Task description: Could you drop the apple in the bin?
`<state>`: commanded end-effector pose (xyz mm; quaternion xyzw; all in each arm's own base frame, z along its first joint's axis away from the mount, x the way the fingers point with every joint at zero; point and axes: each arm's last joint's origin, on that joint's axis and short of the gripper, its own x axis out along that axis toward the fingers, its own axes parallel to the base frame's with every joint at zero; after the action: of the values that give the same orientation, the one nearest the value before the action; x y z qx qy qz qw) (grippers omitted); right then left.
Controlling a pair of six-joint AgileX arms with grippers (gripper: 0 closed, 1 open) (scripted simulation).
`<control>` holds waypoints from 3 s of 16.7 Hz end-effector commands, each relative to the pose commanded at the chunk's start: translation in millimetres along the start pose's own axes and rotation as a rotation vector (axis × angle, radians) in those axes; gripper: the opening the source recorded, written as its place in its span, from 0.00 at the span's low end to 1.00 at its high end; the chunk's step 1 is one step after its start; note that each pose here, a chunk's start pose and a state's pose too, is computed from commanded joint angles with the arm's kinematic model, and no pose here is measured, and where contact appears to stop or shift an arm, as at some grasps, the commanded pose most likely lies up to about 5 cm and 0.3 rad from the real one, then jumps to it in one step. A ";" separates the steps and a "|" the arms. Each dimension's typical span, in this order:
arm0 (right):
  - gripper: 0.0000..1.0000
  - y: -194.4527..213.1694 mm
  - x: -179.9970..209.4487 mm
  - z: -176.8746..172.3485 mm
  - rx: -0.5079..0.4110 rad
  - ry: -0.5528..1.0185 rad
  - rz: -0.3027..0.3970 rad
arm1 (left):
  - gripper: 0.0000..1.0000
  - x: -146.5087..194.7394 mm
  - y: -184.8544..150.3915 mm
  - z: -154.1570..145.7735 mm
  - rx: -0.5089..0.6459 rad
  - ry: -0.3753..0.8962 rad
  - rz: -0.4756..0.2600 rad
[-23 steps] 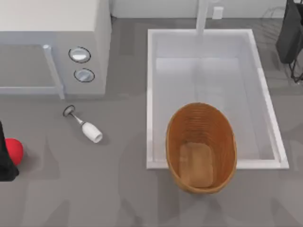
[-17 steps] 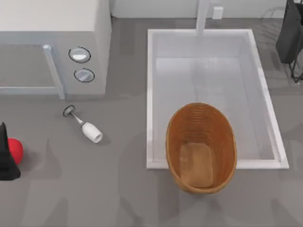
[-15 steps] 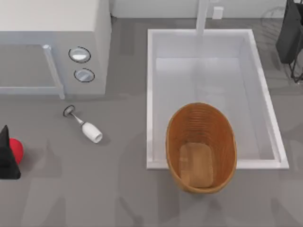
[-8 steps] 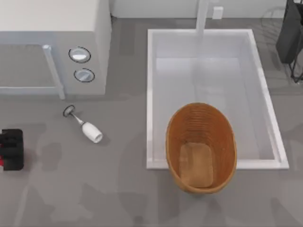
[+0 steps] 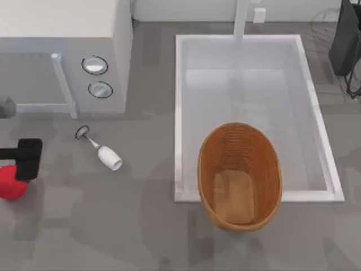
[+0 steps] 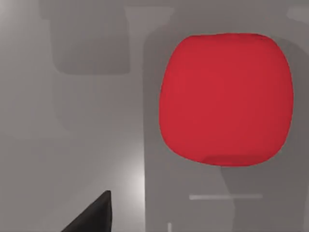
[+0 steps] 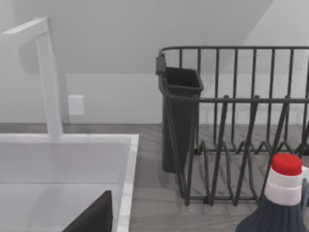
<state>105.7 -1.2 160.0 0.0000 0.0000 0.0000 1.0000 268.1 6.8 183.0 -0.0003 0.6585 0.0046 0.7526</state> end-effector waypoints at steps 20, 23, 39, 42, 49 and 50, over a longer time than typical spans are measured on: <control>1.00 0.0 0.0 0.0 0.000 0.000 0.000 | 1.00 77.7 4.2 35.2 -0.007 0.127 0.004; 1.00 0.0 0.0 0.0 0.000 0.000 0.000 | 1.00 82.2 4.3 34.1 -0.007 0.131 0.004; 1.00 0.0 0.0 0.0 0.000 0.000 0.000 | 0.00 82.2 4.3 34.1 -0.007 0.131 0.004; 1.00 0.0 0.0 0.0 0.000 0.000 0.000 | 0.00 82.2 4.3 34.1 -0.007 0.131 0.004; 1.00 0.0 0.0 0.0 0.000 0.000 0.000 | 0.00 71.8 2.6 36.3 -0.008 0.115 -0.004; 1.00 0.0 0.0 0.0 0.000 0.000 0.000 | 0.00 66.8 1.6 37.2 -0.006 0.117 -0.002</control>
<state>105.7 -1.2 160.0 0.0000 0.0000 0.0000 1.0000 313.8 9.1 121.7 -0.0034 0.7014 0.0058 0.7128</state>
